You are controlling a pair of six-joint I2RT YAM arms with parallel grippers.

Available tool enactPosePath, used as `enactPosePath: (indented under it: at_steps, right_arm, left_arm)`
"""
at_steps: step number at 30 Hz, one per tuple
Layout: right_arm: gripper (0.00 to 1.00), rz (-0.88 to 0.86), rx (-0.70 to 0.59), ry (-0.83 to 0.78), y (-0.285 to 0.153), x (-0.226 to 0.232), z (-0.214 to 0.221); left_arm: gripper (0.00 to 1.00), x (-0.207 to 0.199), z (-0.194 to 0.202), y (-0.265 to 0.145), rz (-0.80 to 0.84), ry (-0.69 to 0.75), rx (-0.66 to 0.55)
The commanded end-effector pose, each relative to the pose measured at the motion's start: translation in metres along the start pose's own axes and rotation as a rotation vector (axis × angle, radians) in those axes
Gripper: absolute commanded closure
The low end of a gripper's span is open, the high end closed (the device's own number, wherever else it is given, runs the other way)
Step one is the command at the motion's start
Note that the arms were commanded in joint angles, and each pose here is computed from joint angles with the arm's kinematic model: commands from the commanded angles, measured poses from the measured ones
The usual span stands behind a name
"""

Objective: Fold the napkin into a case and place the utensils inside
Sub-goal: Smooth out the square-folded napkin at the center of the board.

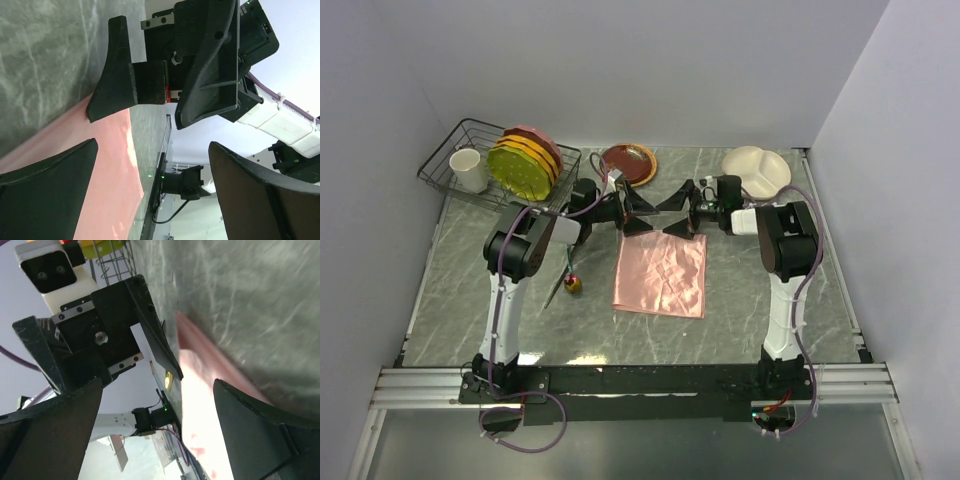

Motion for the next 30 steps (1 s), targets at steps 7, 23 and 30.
enactPosePath:
  at_steps: [7,23,30]
  right_arm:
    - [0.00,0.042,-0.002,-0.103,-0.003,-0.017,-0.020]
    - [0.00,0.005,-0.051,-0.365,-0.049,0.056,-0.028]
    - [0.00,-0.046,0.011,-0.277,-0.036,0.058,0.020]
  left_arm:
    - [0.01,0.031,-0.015,0.001,-0.055,-0.004,-0.028]
    - [0.01,0.045,-0.013,-0.007,-0.097,-0.002,-0.042]
    - [0.01,0.050,-0.007,-0.011,-0.114,-0.010,-0.053]
Point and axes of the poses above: each gripper's point midway between its finger pads, its own y axis out along the fingers, its own x axis along the line the jaws close on, z = x × y, the point moved 7 cm from there along -y, back along the fingers, and after that the axes turned 1 degree about -y, right-handed, at the moved point
